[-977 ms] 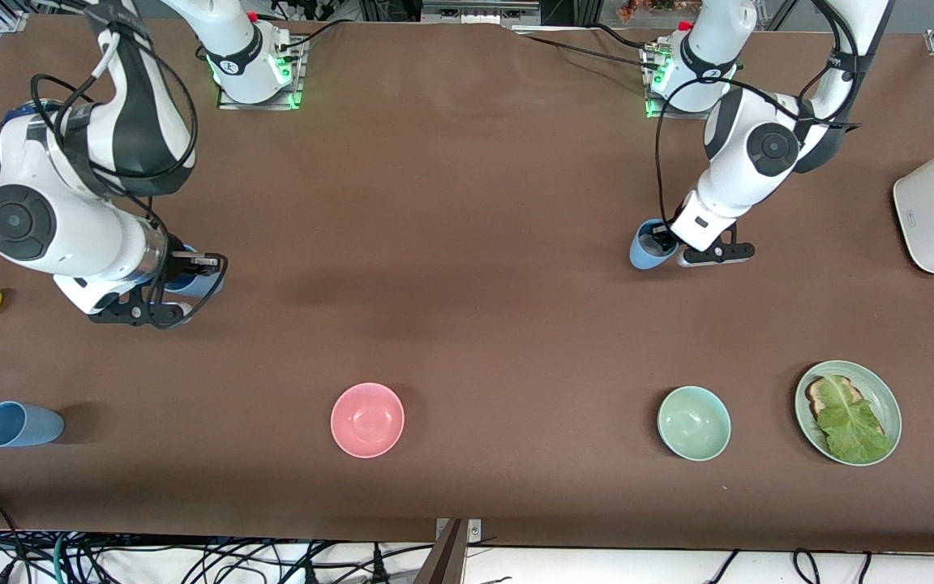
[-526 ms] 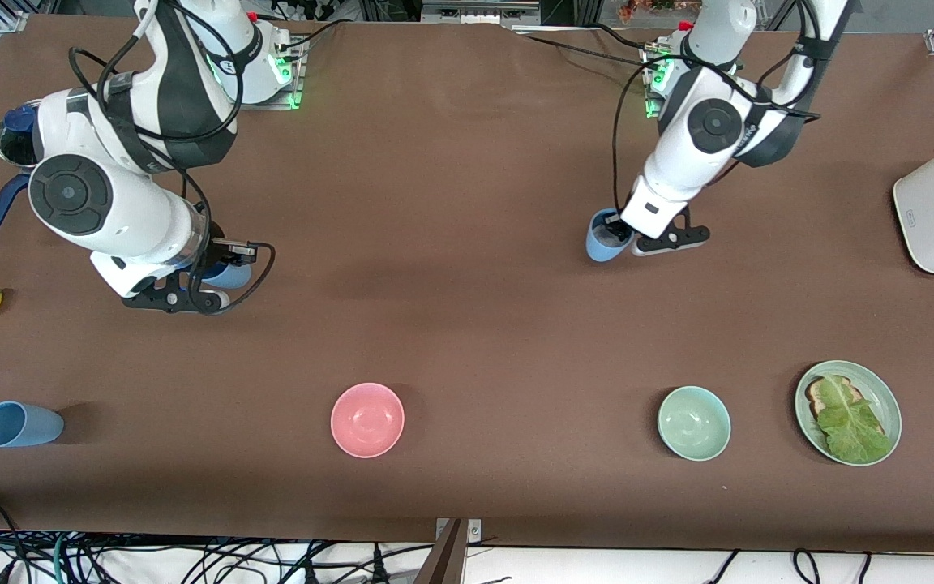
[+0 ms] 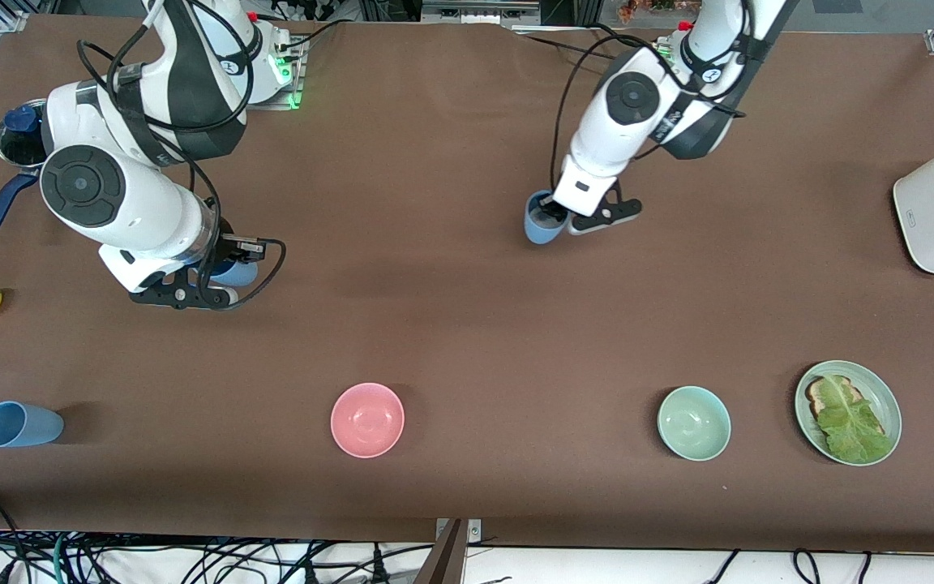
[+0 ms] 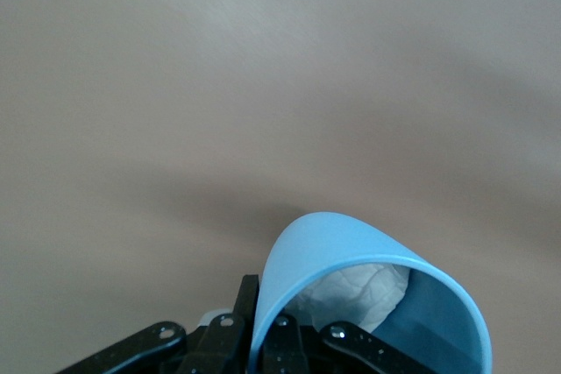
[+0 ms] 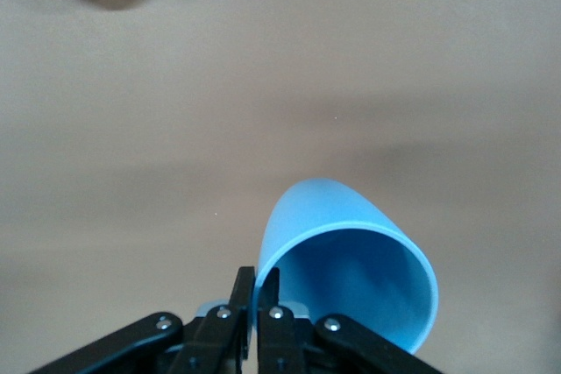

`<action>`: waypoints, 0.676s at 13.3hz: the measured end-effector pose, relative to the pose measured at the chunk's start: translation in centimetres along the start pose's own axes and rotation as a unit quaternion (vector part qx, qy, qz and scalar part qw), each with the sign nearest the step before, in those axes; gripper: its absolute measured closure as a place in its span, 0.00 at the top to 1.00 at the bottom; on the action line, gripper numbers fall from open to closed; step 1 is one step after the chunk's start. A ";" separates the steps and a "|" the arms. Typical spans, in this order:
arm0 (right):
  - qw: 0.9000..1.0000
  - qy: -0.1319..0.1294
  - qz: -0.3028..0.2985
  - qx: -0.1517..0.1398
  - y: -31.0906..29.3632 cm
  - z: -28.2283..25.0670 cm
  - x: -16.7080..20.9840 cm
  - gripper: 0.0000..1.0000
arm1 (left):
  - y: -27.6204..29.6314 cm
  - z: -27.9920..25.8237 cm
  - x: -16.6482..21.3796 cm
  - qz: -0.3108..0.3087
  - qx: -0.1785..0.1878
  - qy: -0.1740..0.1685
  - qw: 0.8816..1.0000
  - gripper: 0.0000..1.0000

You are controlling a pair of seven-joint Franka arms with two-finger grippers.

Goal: Stack blue cups with both arms
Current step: 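Carry the paper cup with the left gripper toward the right gripper's cup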

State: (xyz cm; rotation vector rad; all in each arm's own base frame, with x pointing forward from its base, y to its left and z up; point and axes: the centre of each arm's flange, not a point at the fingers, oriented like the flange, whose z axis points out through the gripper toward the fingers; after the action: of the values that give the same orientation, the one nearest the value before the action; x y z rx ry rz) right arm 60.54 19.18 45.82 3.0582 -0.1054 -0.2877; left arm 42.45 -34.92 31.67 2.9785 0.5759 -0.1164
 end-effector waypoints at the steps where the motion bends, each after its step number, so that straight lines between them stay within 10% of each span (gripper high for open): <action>1: 1.000 0.000 0.001 0.000 -0.1 0.0 0.0 0.05 | 1.3 0.3 -0.8 -0.007 0.001 0.003 1.000 0.05; 9: 1.000 -0.001 0.002 -0.001 -0.1 0.0 -0.1 0.05 | 8.5 5.7 -0.5 -0.062 0.012 0.013 0.998 0.05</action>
State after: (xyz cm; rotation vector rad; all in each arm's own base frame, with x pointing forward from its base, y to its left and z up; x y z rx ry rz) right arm 60.47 19.33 45.81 3.0563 -0.1112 -0.2897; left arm 44.83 -43.60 26.83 2.9694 0.7683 -0.0937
